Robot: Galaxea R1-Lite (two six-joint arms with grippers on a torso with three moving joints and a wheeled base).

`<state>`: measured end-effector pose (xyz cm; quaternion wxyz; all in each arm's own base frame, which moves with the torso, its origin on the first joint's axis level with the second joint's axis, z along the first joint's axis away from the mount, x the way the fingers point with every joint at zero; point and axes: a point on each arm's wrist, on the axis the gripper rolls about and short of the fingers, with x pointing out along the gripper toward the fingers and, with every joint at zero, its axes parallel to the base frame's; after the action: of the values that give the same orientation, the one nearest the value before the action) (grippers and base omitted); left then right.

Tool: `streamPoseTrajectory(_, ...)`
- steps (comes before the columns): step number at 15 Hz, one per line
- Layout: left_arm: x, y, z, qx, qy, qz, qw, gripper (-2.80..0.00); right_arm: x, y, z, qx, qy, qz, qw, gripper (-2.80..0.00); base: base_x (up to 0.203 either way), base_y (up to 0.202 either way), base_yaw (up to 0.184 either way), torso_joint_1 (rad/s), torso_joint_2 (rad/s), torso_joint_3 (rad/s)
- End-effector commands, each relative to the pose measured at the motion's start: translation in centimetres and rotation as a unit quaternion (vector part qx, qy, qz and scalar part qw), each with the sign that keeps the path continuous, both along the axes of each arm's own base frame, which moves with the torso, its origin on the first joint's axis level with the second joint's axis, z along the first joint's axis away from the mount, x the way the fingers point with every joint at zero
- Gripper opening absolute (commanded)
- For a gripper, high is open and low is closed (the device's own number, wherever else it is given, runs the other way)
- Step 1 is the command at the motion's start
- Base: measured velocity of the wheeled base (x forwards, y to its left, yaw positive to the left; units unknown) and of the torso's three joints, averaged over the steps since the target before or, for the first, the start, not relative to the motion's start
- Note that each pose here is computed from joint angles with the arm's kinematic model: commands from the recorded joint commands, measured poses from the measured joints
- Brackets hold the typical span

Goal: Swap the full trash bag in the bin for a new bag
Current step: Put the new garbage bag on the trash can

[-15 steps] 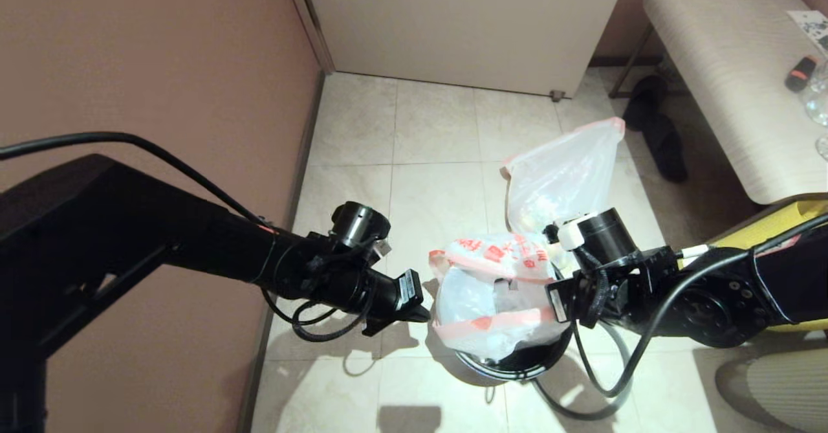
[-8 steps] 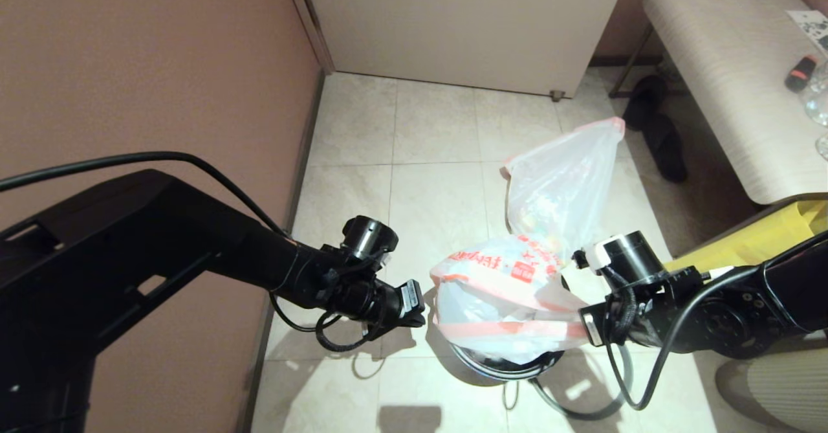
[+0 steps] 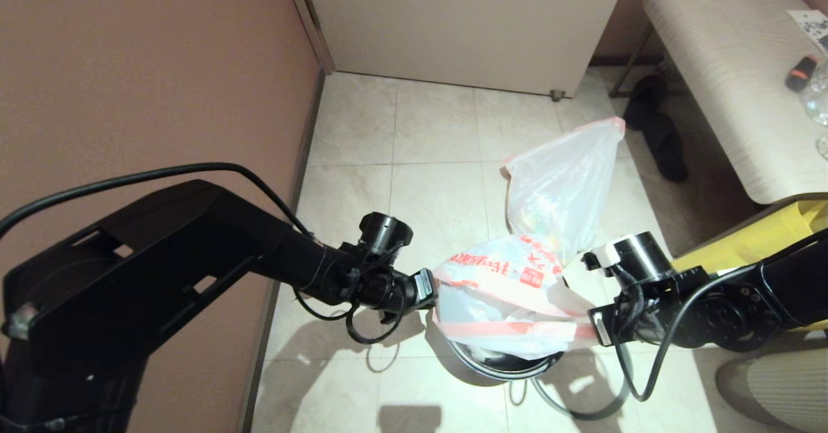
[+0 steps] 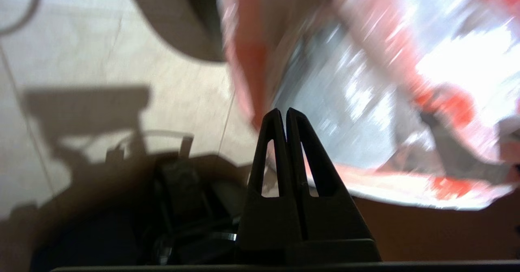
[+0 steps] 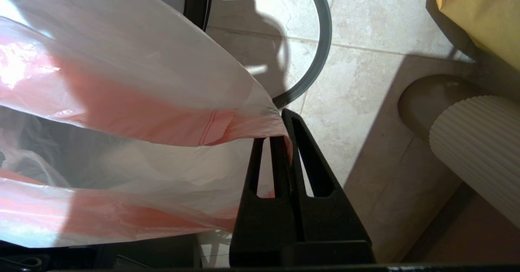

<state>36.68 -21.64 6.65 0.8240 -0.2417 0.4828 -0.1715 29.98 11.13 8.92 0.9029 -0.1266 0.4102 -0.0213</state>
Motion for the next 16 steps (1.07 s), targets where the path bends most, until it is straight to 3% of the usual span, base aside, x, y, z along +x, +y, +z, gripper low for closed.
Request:
streamPoseTrajectory(1,1.7,-0.6,0.4,-0.004,-0.024,0.000,0.9997,-2.80,-0.1,-0.4,0.5,0.002,-0.006,-0.003,1.000,-2.80,0.000,0.000,0.000,0.000,0.00,0.000)
streamPoseTrajectory(3,2.8,-0.5,-1.2,0.042,-0.030,0.016,0.9985,-2.80,-0.2,-1.2,1.4,0.004,-0.016,-0.004,1.000,-2.80,0.000,0.000,0.000,0.000,0.00,0.000)
streamPoseTrajectory(6,2.8,-1.0,-3.0,0.069,-0.022,0.008,0.9974,-2.80,-0.3,-1.5,1.7,0.001,-0.020,0.001,1.000,-2.80,0.000,0.000,0.000,0.000,0.00,0.000)
streamPoseTrajectory(11,3.6,-1.6,-4.1,0.068,-0.022,0.007,0.9974,-2.80,-0.4,-1.4,1.7,0.003,-0.019,0.003,1.000,-2.80,0.000,0.000,0.000,0.000,0.00,0.000)
streamPoseTrajectory(16,3.3,-2.6,-3.8,0.065,-0.029,-0.004,0.9975,-2.80,-1.9,-1.9,-0.2,-0.009,0.021,0.001,1.000,-2.80,0.000,0.000,0.000,0.000,0.00,0.000)
